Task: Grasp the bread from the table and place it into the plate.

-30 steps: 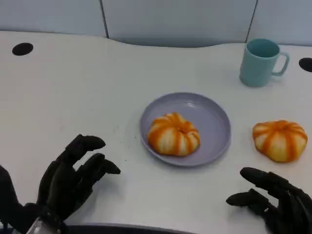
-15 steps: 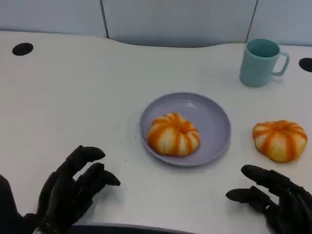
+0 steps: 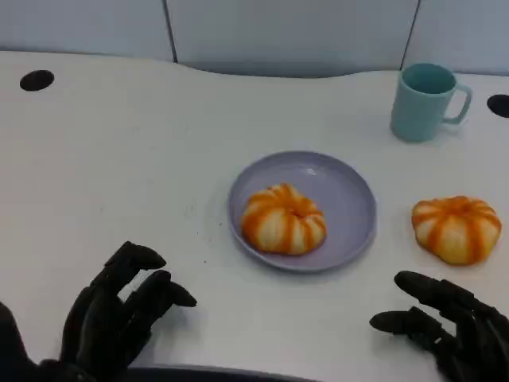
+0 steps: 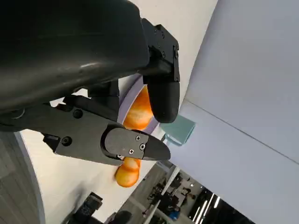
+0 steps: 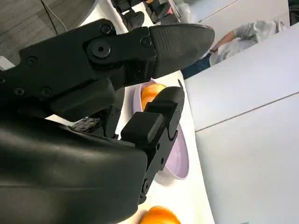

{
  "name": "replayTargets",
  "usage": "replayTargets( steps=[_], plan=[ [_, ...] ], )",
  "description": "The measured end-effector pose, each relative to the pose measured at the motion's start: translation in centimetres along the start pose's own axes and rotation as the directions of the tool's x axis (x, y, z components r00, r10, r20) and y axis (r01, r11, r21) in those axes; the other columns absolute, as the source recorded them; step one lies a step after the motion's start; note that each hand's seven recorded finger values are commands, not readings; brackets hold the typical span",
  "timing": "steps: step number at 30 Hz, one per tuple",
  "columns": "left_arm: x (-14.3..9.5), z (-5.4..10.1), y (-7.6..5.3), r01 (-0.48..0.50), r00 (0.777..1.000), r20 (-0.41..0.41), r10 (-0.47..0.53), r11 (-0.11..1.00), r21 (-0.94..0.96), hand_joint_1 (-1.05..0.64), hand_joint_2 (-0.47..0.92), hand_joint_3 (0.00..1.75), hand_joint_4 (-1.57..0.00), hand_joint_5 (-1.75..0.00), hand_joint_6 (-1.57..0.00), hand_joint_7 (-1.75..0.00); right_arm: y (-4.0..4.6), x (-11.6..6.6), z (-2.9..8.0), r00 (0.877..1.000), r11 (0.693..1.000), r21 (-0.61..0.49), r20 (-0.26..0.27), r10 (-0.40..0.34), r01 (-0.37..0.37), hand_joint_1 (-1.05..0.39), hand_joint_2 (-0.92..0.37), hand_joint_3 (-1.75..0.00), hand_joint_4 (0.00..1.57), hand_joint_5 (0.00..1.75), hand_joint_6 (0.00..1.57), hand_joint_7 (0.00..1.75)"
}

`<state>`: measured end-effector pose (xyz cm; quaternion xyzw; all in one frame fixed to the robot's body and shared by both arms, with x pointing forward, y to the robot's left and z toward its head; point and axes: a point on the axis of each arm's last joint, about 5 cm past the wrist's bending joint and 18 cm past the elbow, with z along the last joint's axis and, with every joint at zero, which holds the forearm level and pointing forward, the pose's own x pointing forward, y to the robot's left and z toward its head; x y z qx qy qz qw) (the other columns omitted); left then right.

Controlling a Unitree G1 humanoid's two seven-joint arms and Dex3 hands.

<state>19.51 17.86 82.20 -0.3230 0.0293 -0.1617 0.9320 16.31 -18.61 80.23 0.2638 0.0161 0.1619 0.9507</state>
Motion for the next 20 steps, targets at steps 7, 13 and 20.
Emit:
replayTargets(
  steps=[7,13,20],
  plan=[
    [-0.07,-0.09,0.11,-0.01,1.0,0.002,0.01,1.0,-0.004,-0.35,0.92,0.11,-0.4,-1.75,-0.23,-1.75,-0.14,0.07,-0.03,1.0,1.0,-0.006,-0.001,-0.001,0.001,-0.76,-0.92,-0.31,0.67,0.85,0.91,0.06],
    [-0.02,-0.16,0.04,-0.029,1.0,0.006,0.029,1.0,-0.01,-0.34,0.92,0.11,-0.38,-1.75,-0.22,-1.75,-0.39,0.06,0.01,1.0,1.0,-0.004,-0.001,0.013,-0.013,-0.74,-0.92,-0.32,0.64,0.85,0.9,0.04],
    [0.14,-0.05,0.01,-0.026,1.0,0.016,0.026,1.0,0.005,-0.34,0.92,0.14,-0.39,-1.75,-0.22,-1.75,-0.65,0.23,0.01,1.0,1.0,-0.016,0.005,0.021,-0.021,-0.74,-0.92,-0.33,0.62,0.84,0.88,0.03]
  ],
)
